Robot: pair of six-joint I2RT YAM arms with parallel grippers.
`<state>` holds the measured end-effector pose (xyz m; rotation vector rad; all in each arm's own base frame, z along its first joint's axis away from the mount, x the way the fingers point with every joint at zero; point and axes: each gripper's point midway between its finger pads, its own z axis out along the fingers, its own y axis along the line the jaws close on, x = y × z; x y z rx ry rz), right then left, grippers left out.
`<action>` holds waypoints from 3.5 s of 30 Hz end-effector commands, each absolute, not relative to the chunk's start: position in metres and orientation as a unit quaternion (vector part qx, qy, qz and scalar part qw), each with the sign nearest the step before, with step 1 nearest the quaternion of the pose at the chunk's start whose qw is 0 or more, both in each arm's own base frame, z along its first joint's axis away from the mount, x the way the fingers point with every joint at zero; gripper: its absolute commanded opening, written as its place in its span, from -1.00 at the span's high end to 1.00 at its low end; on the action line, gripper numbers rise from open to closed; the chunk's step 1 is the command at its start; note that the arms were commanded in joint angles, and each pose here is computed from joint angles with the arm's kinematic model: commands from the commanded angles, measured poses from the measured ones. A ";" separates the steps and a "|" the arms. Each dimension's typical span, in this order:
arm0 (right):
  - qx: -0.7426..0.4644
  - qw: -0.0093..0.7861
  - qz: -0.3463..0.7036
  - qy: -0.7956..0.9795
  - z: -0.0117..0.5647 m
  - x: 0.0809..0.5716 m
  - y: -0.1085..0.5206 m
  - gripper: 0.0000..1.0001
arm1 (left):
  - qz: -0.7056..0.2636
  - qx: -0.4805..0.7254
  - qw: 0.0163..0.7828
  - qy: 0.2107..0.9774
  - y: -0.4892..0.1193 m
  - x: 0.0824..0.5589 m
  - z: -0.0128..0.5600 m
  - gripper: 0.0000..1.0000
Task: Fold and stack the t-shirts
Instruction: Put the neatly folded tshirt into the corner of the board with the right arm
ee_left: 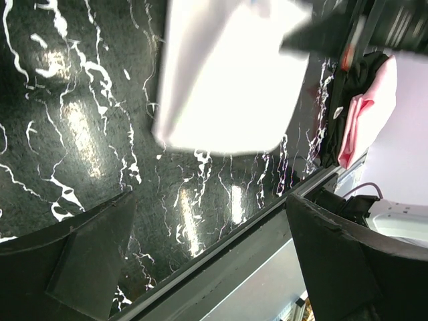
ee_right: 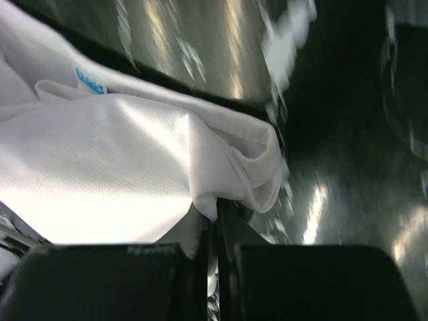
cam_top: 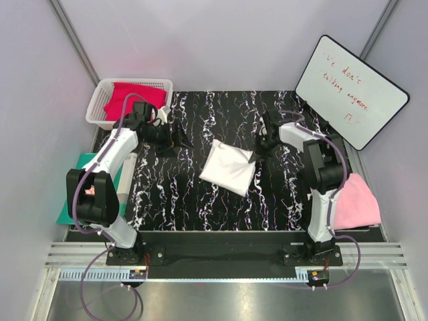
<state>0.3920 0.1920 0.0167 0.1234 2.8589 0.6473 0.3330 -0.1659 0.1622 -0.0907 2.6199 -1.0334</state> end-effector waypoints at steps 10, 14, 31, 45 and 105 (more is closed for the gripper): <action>-0.014 0.047 0.024 0.999 0.057 0.295 0.101 0.96 | -0.395 0.013 0.155 0.906 -0.202 0.352 0.172 -0.98; -0.022 0.064 -0.027 0.997 0.061 0.318 0.087 0.81 | -0.393 0.033 0.130 0.910 -0.221 0.340 0.159 -0.98; 0.058 0.106 0.059 0.991 0.107 0.279 0.105 -0.99 | -0.391 0.061 0.096 0.913 -0.236 0.318 0.137 -0.98; 0.222 0.091 0.184 0.953 0.064 0.226 0.105 -1.00 | -0.404 0.077 0.087 0.907 -0.241 0.309 0.137 -0.98; 0.150 0.127 0.115 0.974 0.096 0.270 0.094 1.00 | -0.404 0.089 0.109 0.904 -0.239 0.308 0.162 -0.98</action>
